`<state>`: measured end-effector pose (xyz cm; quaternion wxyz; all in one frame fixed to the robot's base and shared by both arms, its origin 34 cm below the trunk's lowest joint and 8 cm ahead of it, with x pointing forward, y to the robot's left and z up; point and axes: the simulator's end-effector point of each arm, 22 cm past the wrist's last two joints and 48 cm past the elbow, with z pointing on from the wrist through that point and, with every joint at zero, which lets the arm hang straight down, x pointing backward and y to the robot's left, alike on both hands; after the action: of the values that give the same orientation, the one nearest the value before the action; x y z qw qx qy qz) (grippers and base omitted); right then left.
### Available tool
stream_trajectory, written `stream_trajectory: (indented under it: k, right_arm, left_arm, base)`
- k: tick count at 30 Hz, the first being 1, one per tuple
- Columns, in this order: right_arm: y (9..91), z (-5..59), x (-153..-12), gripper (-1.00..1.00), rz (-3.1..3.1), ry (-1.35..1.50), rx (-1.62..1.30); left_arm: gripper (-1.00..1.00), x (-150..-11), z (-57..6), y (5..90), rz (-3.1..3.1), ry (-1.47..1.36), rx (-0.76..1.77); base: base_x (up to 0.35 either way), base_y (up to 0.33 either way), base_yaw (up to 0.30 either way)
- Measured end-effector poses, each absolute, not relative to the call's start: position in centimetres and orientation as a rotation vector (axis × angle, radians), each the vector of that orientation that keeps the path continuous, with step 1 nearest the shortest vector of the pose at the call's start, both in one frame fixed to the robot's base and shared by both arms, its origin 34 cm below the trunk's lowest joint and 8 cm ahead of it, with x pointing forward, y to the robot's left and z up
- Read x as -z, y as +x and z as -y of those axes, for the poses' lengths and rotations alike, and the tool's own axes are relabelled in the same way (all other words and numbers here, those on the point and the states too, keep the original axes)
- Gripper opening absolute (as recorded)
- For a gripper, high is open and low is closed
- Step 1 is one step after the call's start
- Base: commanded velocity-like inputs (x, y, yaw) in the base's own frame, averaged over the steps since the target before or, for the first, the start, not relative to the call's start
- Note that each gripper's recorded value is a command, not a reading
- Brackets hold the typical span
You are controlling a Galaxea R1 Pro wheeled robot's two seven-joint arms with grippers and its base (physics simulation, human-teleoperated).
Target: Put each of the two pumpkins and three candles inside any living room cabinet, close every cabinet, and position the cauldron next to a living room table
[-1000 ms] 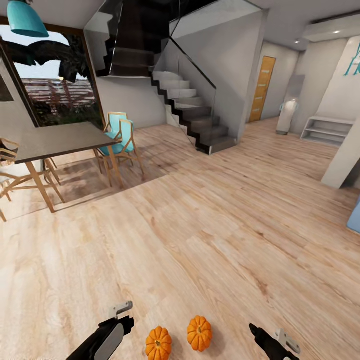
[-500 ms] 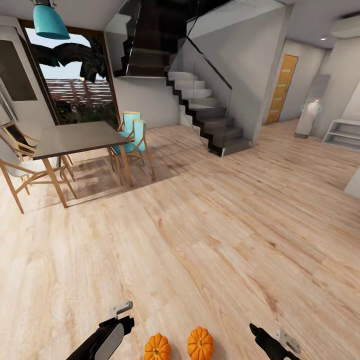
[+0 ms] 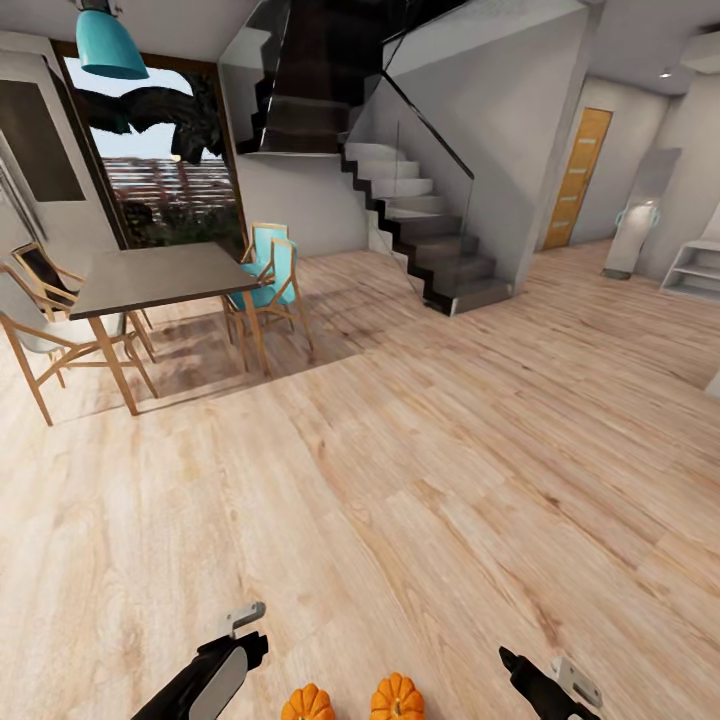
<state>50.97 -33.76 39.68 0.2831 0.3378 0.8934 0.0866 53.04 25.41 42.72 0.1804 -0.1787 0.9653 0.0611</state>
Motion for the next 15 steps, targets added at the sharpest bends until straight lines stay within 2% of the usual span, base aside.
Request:
stream_trajectory:
  k: [15]
  right_arm:
    - [50.96,33.57,-39.65,1.0,-2.396,0.898,-0.235]
  left_arm:
    - [1.0,-43.16,-24.81,53.98,-2.715,-0.497,-0.123]
  base:
    - [0.002,0.0,0.001]
